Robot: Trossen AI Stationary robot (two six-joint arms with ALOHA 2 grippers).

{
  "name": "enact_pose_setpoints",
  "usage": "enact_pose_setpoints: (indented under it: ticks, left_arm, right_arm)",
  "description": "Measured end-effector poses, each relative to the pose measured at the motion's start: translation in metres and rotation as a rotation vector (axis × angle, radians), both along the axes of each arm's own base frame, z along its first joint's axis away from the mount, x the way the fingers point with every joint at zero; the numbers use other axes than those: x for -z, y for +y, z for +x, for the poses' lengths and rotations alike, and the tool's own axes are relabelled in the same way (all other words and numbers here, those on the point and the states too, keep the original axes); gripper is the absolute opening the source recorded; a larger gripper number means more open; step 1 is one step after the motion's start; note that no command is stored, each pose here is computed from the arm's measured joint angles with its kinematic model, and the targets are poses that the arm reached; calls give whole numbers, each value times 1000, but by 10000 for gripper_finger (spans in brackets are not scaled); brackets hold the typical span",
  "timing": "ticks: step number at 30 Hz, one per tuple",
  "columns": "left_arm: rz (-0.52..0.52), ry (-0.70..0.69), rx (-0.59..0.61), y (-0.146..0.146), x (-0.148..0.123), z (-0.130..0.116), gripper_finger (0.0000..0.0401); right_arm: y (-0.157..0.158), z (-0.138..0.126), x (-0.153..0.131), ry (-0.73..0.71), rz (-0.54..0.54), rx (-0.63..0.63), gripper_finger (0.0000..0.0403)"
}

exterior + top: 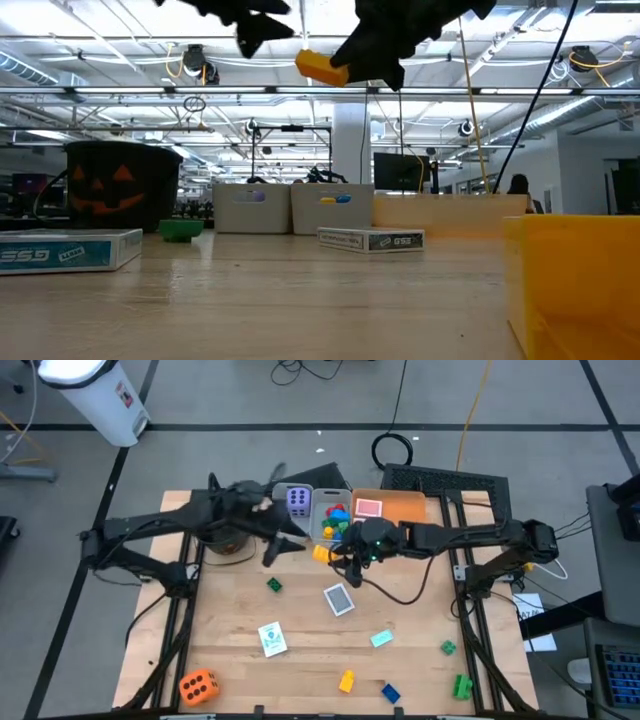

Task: Pick & Place Toys
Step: Put the yellow gamepiece into the right gray bin

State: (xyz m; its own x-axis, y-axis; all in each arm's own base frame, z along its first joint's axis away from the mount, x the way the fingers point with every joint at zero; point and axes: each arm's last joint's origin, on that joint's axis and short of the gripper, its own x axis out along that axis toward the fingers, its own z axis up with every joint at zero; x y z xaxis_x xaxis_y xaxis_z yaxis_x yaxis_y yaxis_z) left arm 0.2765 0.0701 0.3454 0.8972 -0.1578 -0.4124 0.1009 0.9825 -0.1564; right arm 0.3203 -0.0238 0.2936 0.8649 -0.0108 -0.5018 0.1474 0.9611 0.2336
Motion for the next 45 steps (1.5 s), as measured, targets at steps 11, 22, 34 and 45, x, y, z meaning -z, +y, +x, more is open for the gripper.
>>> enact_pose_setpoints:
  ticks: [11, 22, 34, 45]
  left_arm:
    - [53, 120, 102, -1, -19, 58, 196]
    - [42, 169, 151, -8, -8, 73, 196]
    - [106, 181, 96, -5, -7, 73, 196]
    - [112, 231, 80, -5, -4, 70, 196]
  right_arm:
    - [2, -5, -1, 22, -25, -73, 136]
    - [-7, -11, -8, 4, -76, -70, 136]
    - [-7, -18, -21, -48, -97, -74, 136]
    - [-6, -21, -24, -62, -99, -76, 136]
